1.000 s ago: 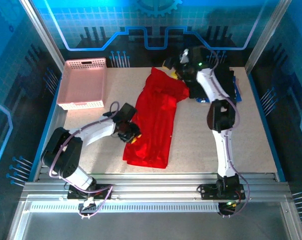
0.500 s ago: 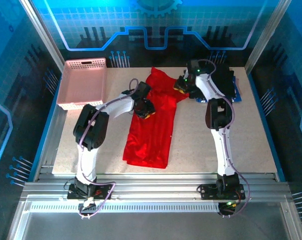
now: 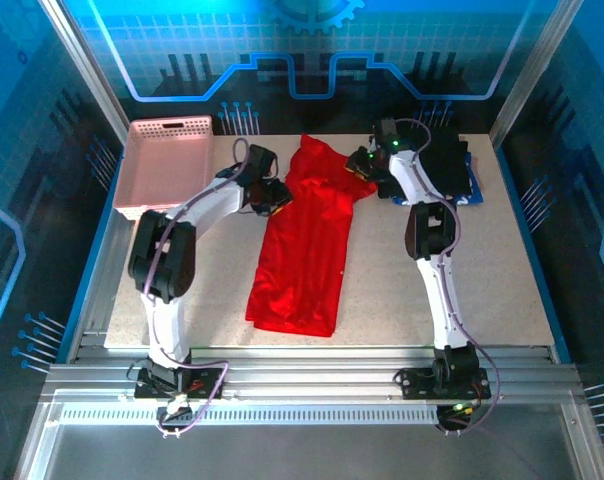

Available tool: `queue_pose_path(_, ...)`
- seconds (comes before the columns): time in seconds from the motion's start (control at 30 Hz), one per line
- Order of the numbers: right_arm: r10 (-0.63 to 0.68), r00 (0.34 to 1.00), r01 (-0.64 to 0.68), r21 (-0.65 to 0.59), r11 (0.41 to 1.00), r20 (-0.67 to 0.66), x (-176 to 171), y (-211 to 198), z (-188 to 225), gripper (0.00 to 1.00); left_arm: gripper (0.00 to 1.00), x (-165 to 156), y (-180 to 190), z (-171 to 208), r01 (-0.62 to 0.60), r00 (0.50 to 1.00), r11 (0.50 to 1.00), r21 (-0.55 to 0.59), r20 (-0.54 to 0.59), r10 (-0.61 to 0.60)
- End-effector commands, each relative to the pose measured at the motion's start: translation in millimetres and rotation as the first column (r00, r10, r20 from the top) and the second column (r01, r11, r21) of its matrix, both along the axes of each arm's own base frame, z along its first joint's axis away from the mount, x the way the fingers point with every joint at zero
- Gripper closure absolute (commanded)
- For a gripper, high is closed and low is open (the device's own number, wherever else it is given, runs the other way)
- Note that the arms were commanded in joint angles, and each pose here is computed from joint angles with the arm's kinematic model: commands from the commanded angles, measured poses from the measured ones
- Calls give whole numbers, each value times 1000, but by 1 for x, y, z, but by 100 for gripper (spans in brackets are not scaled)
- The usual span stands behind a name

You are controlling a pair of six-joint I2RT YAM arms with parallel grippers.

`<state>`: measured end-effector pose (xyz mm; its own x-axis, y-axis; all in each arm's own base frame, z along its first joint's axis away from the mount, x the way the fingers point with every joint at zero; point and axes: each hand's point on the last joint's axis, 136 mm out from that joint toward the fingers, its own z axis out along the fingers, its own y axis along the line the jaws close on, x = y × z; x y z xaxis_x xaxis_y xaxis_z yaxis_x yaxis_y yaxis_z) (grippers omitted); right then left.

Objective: Fold and stack the t-shirts

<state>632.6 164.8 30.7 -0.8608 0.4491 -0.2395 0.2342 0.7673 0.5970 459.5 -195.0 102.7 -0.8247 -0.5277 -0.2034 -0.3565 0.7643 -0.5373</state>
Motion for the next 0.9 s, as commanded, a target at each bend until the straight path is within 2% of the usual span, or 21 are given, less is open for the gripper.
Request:
queue_pose_path(0.0,11,998,1,197,980,-60,5,31,-44,56,68,-36,18,25,8,1000,1000,17,7,-8)
queue_pose_path(0.13,27,995,-58,356,933,92,31,72,-28,44,67,-74,41,27,-25,1000,998,59,0,25)
queue_pose_path(0.23,-43,978,-55,447,893,206,54,88,-8,36,65,-88,52,30,-33,999,997,74,14,32)
queue_pose_path(0.3,-104,956,-46,486,872,276,67,88,10,28,63,-87,51,31,-9,999,997,72,37,6)
queue_pose_path(0.37,-157,929,-45,525,850,335,78,84,35,25,61,-80,40,30,34,997,999,38,62,-36)
queue_pose_path(0.47,-151,871,-125,508,852,467,83,75,107,19,58,-65,22,20,85,994,996,-2,70,-84)
queue_pose_path(0.53,-69,834,-203,422,884,547,70,75,165,16,57,-54,21,8,60,997,998,-17,45,-59)
queue_pose_path(0.67,89,824,-266,242,933,559,23,68,224,15,53,-31,11,0,52,998,997,-64,38,-49)
queue_pose_path(0.77,179,842,-272,113,956,510,-30,61,239,15,52,-21,3,6,70,997,993,-100,42,-66)
queue_pose_path(0.87,242,911,-269,36,963,334,-98,52,219,17,50,-29,-1,19,102,994,987,-126,41,-97)
